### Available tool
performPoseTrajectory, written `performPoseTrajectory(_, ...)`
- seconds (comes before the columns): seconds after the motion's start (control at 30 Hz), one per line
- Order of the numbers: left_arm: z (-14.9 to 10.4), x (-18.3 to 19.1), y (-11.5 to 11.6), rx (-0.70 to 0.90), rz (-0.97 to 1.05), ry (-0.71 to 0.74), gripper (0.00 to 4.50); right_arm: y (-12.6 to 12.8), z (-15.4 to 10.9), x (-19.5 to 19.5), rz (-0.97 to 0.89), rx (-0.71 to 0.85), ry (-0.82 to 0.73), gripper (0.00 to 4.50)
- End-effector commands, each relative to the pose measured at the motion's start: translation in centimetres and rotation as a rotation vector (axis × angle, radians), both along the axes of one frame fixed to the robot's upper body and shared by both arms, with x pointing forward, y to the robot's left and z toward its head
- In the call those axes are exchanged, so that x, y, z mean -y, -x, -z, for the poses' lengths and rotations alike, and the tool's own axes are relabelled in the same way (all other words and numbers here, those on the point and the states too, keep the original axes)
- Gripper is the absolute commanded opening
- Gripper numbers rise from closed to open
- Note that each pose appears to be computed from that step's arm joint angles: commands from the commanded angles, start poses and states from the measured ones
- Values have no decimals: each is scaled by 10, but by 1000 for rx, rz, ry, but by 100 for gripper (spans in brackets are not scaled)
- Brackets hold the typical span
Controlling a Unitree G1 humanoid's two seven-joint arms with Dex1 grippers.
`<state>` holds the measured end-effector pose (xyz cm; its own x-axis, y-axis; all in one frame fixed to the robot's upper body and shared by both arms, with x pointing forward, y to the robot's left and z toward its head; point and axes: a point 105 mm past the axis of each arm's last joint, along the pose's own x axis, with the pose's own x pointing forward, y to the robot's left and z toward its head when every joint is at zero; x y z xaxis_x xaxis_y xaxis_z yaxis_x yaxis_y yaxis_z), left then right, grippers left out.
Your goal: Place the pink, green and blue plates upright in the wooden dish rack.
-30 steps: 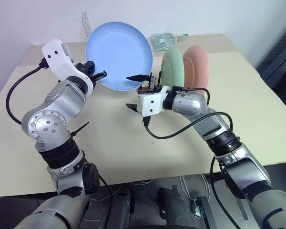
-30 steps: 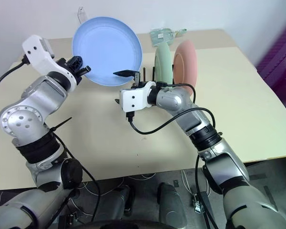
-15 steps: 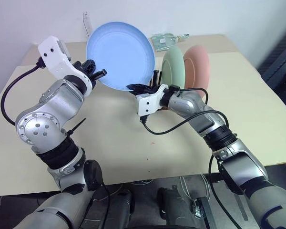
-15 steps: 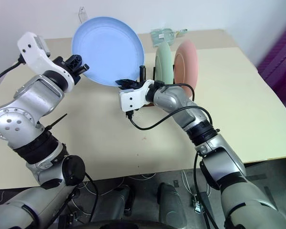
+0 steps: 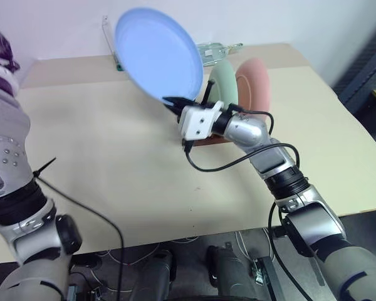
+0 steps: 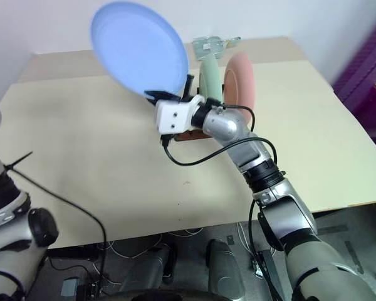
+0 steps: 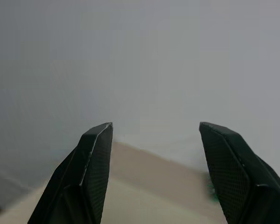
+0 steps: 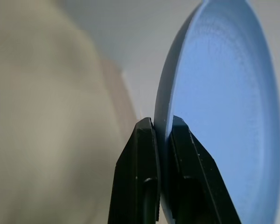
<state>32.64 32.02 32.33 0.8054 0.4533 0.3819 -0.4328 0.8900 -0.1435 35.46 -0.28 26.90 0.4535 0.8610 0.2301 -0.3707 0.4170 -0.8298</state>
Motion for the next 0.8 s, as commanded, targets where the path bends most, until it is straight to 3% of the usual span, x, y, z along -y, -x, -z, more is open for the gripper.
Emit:
performPoseTrajectory(0.03, 74, 48, -18, -226, 294, -257, 300, 16, -65, 27, -232, -421, -561, 0)
performPoseTrajectory(0.13, 120, 81, -15, -354, 470, -430, 300, 25, -69, 30, -325, -628, -643, 0)
performPoseTrajectory(0.2, 150, 122, 0, -378, 720, -379, 300, 20, -66, 35, -311, -762, -734, 0)
performPoseTrajectory(0.27, 163, 145, 8, -370, 849, -295, 300, 15, -59, 39, -267, -846, -773, 0)
performPoseTrajectory(0.5, 161, 168, 16, -339, 969, -267, 300, 8, -48, 41, -200, -964, -816, 0)
performPoseTrajectory(0.8, 158, 179, 23, -335, 1023, -255, 300, -22, -8, 45, -18, -1149, -794, 0)
